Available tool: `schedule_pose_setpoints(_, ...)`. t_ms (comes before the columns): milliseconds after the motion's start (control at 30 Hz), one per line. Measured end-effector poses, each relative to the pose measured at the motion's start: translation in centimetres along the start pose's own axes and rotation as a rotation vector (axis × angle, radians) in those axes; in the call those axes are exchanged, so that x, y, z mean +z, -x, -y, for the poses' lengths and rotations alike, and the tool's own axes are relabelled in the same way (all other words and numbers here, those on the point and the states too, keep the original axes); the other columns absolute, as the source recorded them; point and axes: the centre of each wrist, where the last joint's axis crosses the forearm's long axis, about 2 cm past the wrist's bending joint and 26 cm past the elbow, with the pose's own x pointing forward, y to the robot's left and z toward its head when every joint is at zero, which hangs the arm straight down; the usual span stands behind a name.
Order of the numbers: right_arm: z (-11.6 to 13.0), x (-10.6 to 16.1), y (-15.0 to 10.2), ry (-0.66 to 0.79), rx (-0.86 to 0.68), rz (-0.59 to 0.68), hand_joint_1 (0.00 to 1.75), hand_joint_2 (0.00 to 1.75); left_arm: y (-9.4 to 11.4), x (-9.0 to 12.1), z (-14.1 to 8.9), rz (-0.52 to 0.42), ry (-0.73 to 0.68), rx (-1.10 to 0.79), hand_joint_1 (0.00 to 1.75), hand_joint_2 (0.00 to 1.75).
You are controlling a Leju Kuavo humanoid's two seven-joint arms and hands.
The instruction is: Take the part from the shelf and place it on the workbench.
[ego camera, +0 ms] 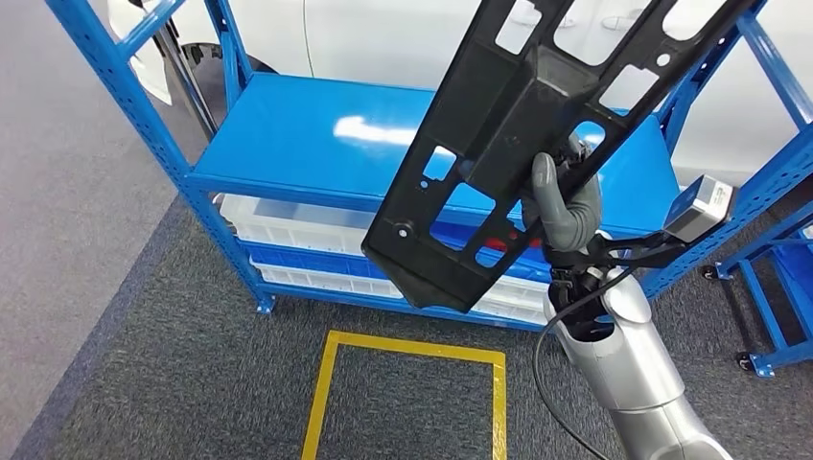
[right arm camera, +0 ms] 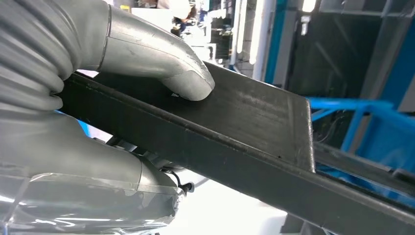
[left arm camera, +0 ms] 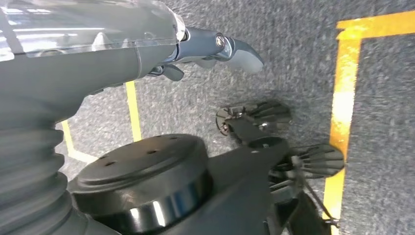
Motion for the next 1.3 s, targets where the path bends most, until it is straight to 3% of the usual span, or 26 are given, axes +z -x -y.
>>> schedule_pose_setpoints(967,0.3,0.9,0.0,0.004,0.019,-0.045,1.75,1.75,0.7,0.1,0.0,0.013,-0.017,0.008,0.0,1.75)
schedule_pose_setpoints(1300,0.3,2.4,0.2,0.036,0.003,-0.061,1.75,1.75,1.1,0.2,0.2,0.004,-0.015,0.007,0.0,1.75)
